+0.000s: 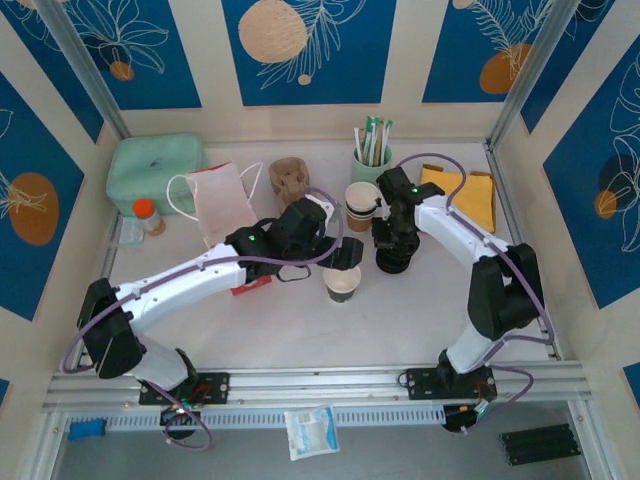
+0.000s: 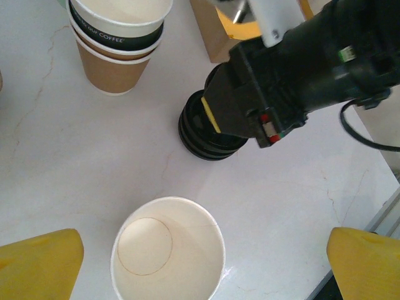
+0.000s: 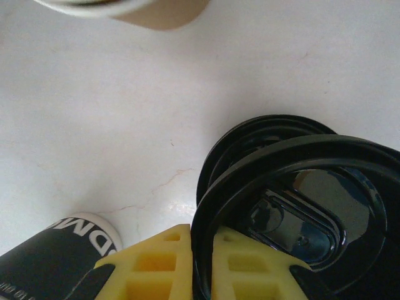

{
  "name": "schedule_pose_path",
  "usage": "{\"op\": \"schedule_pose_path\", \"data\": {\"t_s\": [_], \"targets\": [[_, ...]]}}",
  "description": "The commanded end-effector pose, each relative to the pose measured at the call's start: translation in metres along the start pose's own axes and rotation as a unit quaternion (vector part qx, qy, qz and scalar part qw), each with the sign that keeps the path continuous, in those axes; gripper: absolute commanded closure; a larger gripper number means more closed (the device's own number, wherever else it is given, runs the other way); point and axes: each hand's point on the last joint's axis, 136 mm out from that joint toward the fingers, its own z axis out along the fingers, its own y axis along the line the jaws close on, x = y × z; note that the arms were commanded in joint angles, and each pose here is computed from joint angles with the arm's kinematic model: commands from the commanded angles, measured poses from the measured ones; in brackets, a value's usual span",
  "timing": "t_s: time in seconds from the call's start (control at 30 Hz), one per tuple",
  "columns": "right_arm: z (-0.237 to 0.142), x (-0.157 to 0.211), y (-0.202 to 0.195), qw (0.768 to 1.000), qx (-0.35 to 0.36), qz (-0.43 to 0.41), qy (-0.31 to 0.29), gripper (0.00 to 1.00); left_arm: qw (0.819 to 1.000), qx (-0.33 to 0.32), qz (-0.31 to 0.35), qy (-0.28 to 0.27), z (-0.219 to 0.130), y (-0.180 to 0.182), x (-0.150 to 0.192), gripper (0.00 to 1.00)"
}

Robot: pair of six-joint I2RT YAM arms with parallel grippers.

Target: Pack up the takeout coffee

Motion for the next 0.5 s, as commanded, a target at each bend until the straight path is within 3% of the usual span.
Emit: {"op": "schedule_pose_path", "data": {"t_s": [0.0, 0.23, 0.47], "targets": [[-0.027, -0.005, 0.003, 1.000, -0.018, 0.006, -0.023, 0.89, 1.000, 0.003, -0.002, -0.019, -0.012, -0.006, -0.014, 0.01], [-0.088, -0.014, 0.031, 0.991, -0.105, 0.018, -0.082, 0.89, 0.999, 0.011, 0.000, -0.035, -0.021, -0.012, -0.026, 0.00], [-0.167, -0.022, 0.075, 0.956, -0.254, 0.019, -0.148, 0.89, 0.993, 0.078, -0.028, -0.082, -0.047, -0.037, -0.057, 0.00]]}}
